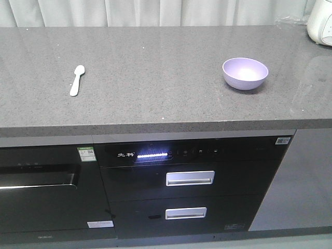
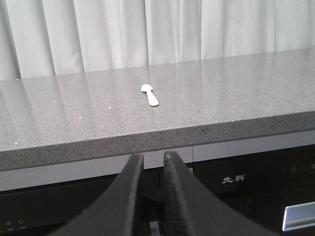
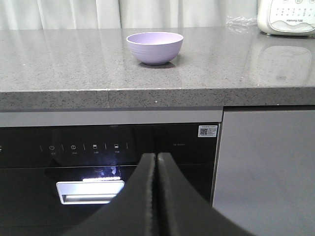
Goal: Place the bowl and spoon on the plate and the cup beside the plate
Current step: 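Turn the base to face the pale green spoon and lilac bowl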
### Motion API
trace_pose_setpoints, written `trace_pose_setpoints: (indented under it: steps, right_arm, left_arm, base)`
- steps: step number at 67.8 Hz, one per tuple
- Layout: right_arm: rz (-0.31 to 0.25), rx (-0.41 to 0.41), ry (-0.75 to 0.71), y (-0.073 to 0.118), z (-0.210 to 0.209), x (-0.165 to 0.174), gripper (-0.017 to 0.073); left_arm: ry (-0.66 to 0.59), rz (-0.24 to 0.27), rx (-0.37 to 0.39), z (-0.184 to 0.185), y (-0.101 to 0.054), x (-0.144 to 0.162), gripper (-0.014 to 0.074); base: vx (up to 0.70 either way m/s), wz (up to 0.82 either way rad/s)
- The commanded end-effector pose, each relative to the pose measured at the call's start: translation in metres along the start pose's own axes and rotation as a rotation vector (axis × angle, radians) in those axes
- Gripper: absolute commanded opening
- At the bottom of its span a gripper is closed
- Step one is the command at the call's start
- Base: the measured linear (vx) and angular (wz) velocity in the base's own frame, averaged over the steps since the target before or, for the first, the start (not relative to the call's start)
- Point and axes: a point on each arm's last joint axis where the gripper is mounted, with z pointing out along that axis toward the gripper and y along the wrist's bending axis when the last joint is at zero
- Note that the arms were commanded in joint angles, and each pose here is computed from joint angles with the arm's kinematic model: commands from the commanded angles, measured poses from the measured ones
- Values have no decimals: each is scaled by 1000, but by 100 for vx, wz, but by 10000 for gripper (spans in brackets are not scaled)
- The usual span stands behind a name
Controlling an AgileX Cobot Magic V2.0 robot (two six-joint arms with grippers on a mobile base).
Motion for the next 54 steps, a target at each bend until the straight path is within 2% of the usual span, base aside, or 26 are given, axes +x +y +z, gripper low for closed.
trace_pose_setpoints:
  steps: [1,54]
  right_arm:
    - [-12,3,-79,0,-1,-6,-3]
    - [-12,3,-79,0,-1,-6,-3]
  left_arm:
    - [-91,-8,-12,-2,1,-10,111]
    - [-91,-8,-12,-2,1,-10,111]
  base:
    - [8,-4]
    - [8,-4]
